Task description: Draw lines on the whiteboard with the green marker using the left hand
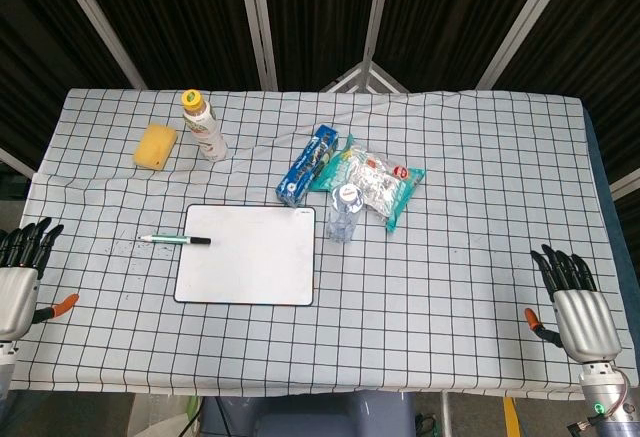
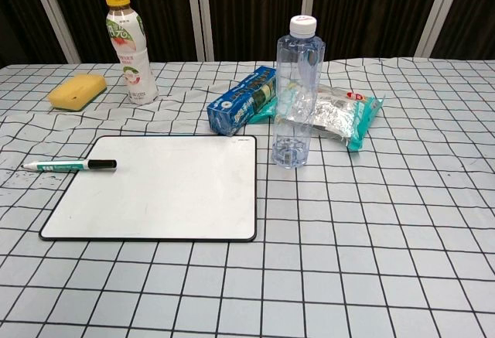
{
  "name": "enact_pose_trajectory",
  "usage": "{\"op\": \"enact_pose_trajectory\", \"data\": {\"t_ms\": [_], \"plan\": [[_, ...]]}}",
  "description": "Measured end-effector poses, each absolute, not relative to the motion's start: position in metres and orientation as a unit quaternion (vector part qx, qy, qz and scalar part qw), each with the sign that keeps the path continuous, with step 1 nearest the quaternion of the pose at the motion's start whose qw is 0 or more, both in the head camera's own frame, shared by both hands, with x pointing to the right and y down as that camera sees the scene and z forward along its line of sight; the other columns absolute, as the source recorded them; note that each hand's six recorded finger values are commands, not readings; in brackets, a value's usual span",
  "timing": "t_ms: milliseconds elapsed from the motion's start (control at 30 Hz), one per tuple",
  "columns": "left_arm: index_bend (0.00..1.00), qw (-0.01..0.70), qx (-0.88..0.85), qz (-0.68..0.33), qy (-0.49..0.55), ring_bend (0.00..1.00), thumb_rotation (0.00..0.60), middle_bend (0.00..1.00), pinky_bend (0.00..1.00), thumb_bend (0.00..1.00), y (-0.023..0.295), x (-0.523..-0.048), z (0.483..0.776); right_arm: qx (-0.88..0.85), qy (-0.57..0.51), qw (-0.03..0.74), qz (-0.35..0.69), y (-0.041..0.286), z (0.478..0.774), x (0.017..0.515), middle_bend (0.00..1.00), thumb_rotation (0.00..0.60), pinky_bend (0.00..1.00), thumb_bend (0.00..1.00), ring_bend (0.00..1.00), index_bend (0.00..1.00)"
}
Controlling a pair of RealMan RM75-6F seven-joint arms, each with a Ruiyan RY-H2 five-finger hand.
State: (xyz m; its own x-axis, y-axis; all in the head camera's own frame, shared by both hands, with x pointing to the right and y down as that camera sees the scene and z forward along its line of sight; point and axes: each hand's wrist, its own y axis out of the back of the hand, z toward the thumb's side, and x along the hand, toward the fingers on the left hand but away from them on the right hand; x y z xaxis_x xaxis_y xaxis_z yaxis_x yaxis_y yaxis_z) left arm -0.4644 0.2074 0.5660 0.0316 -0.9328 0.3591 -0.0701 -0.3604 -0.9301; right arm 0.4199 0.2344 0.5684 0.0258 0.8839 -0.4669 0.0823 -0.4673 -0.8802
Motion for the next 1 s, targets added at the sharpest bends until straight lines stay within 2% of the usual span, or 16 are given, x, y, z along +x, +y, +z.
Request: {"op": "enact_pose_trajectory", "data": {"t_ms": [567,667,733,800,867,1000], "plan": [[0.02,0.377,-0.611,-0.565,0.407,0.0,0.6,0.0,0.0,0.1,0.203,-0.463,0.572,-0.627,-0.389,0.345,0.579,0.234,0.568,0.419,0.0,0.6,0.0,0.35,0.0,0.0],[0.14,0.369,-0.614,-0.572,0.399,0.0,0.6,0.0,0.0,0.13,0.198,-0.46,0.579,-0.628,-0.39,0.345,0.578,0.233,0.568,0.419,0.0,0.6,0.0,0.35,0.0,0.0],[0.27,0.37,-0.614,-0.577,0.39,0.0,0.6,0.0,0.0,0.18,0.191,-0.457,0.585,-0.629,-0.389,0.345,0.578,0.234,0.568,0.418,0.0,0.6,0.0,0.35,0.0,0.0],[0.34,0.373,-0.612,-0.583,0.382,0.0,0.6,0.01,0.0,0.22,0.183,-0.453,0.591,-0.63,-0.389,0.345,0.577,0.234,0.568,0.418,0.0,0.6,0.0,0.35,0.0,0.0],[0.39,0.376,-0.609,-0.592,0.371,0.0,0.6,0.02,0.0,0.25,0.173,-0.448,0.6,-0.63,-0.389,0.344,0.577,0.234,0.568,0.418,0.0,0.6,0.0,0.35,0.0,0.0],[0.41,0.373,-0.607,-0.606,0.353,0.0,0.6,0.03,0.0,0.28,0.157,-0.437,0.621,-0.63,-0.391,0.342,0.577,0.234,0.568,0.419,0.0,0.6,0.0,0.35,0.0,0.0]]}}
